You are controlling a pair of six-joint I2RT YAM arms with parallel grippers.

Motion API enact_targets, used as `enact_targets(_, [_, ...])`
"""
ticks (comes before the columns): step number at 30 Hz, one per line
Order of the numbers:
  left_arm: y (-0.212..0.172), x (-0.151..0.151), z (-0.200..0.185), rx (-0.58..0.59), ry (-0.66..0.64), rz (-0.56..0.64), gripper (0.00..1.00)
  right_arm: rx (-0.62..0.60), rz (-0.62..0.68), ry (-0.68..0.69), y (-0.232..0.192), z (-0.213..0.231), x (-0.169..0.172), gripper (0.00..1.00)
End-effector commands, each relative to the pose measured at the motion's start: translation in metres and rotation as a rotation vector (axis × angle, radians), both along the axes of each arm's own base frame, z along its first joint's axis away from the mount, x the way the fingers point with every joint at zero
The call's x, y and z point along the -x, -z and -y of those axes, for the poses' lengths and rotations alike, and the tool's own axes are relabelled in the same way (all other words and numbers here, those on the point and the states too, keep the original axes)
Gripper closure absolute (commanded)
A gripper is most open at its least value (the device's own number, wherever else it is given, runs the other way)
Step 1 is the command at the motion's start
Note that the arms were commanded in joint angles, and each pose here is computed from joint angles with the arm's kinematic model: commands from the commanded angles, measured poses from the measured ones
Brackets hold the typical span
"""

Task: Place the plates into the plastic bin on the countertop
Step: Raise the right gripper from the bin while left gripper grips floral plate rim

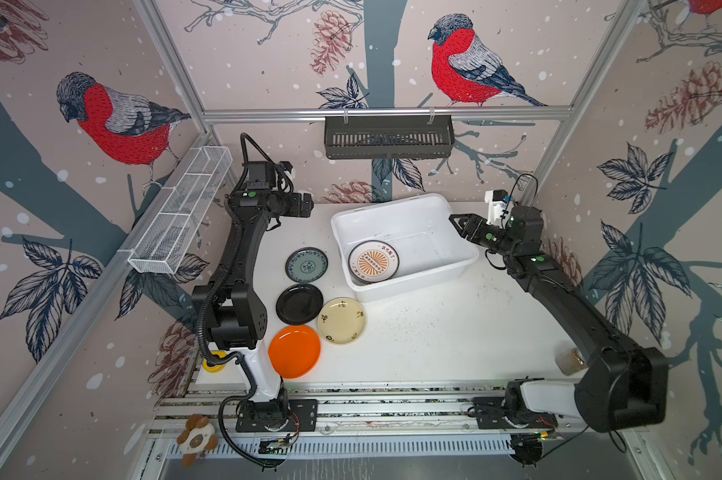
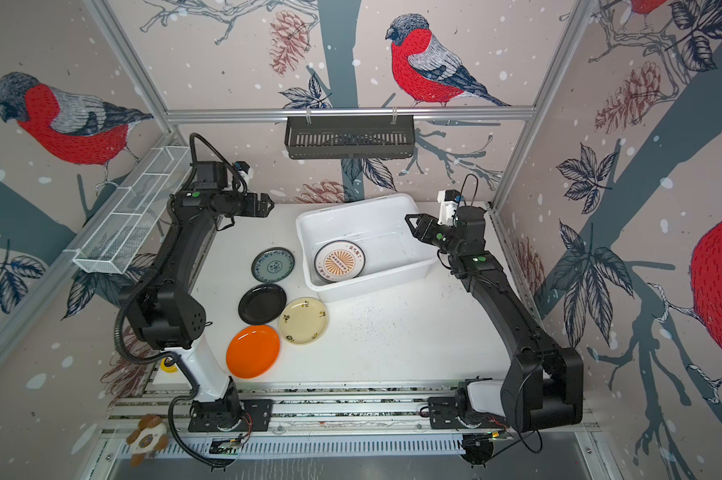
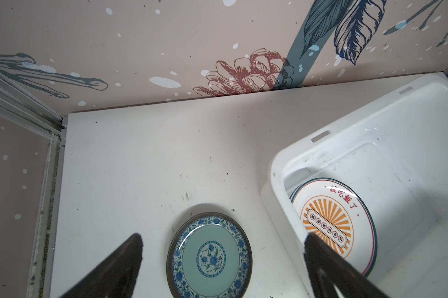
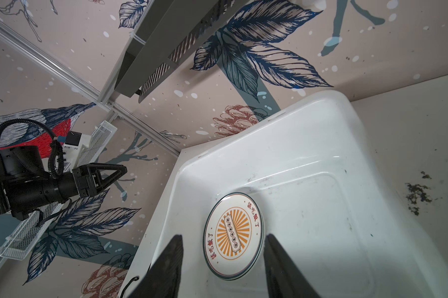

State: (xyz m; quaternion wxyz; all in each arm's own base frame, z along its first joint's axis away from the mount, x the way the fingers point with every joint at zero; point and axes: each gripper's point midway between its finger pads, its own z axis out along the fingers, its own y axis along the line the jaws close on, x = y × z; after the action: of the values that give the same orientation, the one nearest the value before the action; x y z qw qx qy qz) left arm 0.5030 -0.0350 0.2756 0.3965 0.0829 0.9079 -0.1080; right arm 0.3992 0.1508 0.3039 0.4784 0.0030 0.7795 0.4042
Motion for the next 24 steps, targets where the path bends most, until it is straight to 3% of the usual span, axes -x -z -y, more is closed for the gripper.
enact_targets(1, [-0.001,0.01,0.009,0.033,0.043,0.003,0.03,-0.013,0.077,-0.05,-0.014,-0.008,0.012,0.48])
enact_targets(6, [0.0,0.025,0.013,0.056,0.05,0.036,0.03,-0.013,0.098,-0.055,-0.019,-0.008,0.034,0.47])
enact_targets(11, [0.025,0.036,0.012,0.04,0.053,0.028,0.03,-0.006,0.088,-0.078,-0.023,-0.011,0.047,0.48])
enact_targets(20, [0.075,0.038,-0.005,0.02,-0.035,-0.124,0.05,0.016,0.077,-0.134,-0.024,-0.015,0.068,0.47])
enact_targets(24, [0.098,0.039,-0.022,0.093,-0.089,-0.169,0.05,-0.007,0.071,-0.15,-0.015,-0.018,0.067,0.47])
